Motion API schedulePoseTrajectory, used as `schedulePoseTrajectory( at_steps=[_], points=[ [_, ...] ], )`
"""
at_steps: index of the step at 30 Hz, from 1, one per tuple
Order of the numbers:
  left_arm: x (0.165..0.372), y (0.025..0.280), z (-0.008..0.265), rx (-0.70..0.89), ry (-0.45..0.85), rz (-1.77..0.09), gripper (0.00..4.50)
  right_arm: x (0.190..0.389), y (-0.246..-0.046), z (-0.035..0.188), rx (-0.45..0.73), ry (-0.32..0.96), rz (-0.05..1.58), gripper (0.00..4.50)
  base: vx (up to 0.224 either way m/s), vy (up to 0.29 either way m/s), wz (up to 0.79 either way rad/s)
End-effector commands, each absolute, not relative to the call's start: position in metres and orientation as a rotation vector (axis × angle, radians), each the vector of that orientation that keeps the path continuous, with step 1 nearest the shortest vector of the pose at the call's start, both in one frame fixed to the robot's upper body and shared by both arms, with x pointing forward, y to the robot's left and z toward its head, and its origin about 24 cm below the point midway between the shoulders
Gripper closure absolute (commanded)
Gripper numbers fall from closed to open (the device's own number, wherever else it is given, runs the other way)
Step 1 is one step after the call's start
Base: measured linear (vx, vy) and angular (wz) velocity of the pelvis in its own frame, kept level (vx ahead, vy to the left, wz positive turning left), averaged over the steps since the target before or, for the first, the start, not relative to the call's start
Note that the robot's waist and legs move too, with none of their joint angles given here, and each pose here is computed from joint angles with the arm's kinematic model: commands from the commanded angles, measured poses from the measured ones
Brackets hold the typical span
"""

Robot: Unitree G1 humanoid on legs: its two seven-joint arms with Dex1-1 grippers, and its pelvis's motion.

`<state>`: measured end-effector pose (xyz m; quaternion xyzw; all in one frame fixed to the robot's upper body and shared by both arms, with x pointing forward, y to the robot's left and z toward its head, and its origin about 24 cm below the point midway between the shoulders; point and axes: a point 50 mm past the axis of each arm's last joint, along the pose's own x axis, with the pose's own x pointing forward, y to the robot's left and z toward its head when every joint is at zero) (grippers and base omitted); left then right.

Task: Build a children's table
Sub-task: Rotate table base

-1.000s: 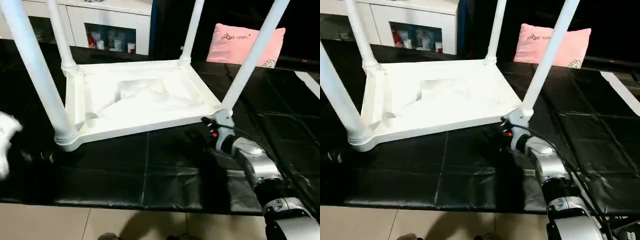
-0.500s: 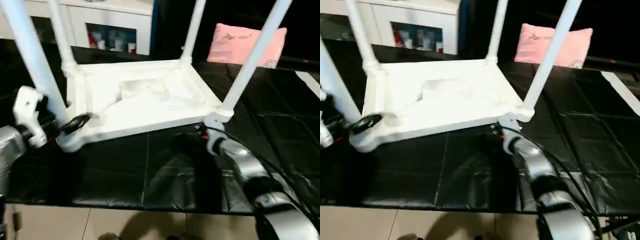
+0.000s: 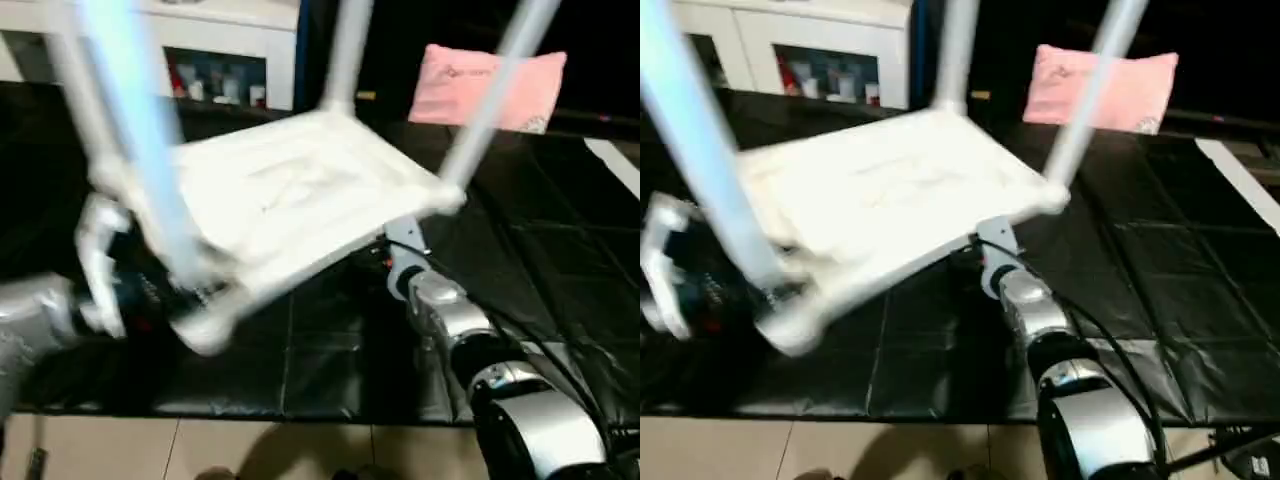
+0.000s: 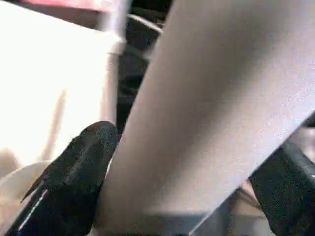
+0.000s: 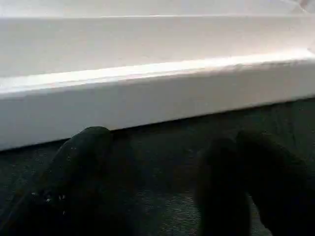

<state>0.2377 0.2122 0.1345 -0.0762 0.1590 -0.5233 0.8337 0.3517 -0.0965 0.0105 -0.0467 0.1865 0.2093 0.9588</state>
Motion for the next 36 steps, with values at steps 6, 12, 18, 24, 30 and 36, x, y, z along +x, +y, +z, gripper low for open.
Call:
schedulePoseTrajectory(
  at_steps=[6,12,18,24,30,36],
  points=[
    [0.248,0.157,0.134,-0.168,0.292,-1.279,0.05,0.355,-0.072,0.022,-0.108,0.327,0.528,0.0,0.0,0.0,0.0],
    [0.257,0.12,0.141,-0.176,0.255,-1.385,0.05,0.353,-0.064,0.022,-0.106,0.322,0.583,0.0,0.0,0.0,0.0],
    [0.268,0.095,0.138,-0.158,0.219,-1.394,0.05,0.349,-0.055,0.022,-0.091,0.321,0.65,0.0,0.0,0.0,0.0],
    [0.277,0.075,0.14,-0.152,0.158,-1.385,0.05,0.346,-0.05,0.02,-0.085,0.327,0.692,0.0,0.0,0.0,0.0],
    [0.283,0.059,0.145,-0.156,0.082,-1.37,0.05,0.343,-0.049,0.018,-0.069,0.332,0.719,0.0,0.0,0.0,0.0],
    [0.295,0.069,0.143,-0.095,0.075,-1.295,0.05,0.344,-0.064,0.013,-0.094,0.345,0.676,0.0,0.0,0.0,0.0]
  ],
)
